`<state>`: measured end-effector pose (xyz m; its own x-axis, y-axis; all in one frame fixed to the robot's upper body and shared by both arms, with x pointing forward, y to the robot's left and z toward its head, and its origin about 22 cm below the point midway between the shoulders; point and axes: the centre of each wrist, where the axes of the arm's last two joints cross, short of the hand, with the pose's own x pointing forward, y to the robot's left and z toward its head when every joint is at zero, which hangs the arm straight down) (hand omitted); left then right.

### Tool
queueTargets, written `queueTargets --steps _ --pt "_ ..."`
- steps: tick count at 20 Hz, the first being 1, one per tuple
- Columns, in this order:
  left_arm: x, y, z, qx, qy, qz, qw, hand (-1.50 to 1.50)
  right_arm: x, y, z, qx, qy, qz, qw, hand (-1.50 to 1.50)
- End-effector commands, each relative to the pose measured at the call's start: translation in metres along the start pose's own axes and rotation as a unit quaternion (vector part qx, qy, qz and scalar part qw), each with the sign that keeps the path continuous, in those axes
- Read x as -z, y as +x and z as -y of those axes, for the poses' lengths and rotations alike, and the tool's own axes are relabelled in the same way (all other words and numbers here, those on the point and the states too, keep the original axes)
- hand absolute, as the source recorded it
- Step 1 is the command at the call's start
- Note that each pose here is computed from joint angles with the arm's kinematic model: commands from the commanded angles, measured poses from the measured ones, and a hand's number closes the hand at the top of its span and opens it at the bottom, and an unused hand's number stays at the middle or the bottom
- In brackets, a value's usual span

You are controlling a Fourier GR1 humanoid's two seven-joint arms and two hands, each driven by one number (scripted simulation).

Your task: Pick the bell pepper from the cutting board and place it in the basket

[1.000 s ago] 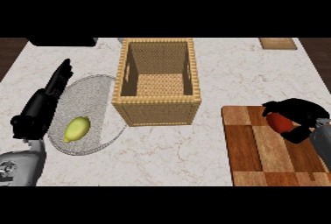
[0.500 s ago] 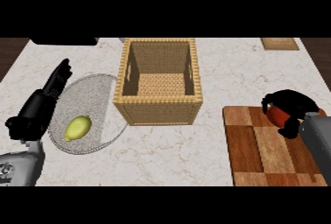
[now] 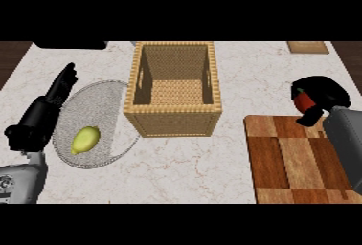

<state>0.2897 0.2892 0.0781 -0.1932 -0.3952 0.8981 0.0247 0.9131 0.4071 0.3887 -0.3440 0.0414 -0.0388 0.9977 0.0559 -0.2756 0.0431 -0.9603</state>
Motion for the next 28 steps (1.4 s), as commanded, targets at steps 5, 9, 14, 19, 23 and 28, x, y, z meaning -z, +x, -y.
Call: queueTargets --steps 5,9,14,19,23,28 --pt "-0.001 -0.005 -0.015 0.006 0.015 -0.011 0.9998 0.00 0.006 0.018 0.075 0.192 -0.225 0.071 0.953 1.50" --pt "-0.005 -0.007 -0.010 0.004 0.016 -0.017 0.9997 0.00 0.009 0.053 0.123 0.304 -0.244 0.180 0.903 1.50" --pt "-0.015 -0.014 -0.010 -0.004 0.015 -0.016 0.9997 0.00 -0.022 0.073 0.196 0.305 -0.271 0.229 0.884 1.50" --pt "-0.009 -0.016 -0.006 0.006 0.008 -0.019 0.9998 0.00 -0.042 0.144 0.240 0.332 -0.217 0.288 0.872 1.50" --pt "0.002 -0.012 -0.007 0.006 0.014 -0.016 0.9998 0.00 -0.069 0.180 0.278 0.331 -0.196 0.284 0.878 1.50" --pt "-0.005 0.000 -0.008 -0.004 0.005 -0.009 0.9999 0.00 -0.075 0.212 0.286 0.328 -0.165 0.279 0.887 1.50"
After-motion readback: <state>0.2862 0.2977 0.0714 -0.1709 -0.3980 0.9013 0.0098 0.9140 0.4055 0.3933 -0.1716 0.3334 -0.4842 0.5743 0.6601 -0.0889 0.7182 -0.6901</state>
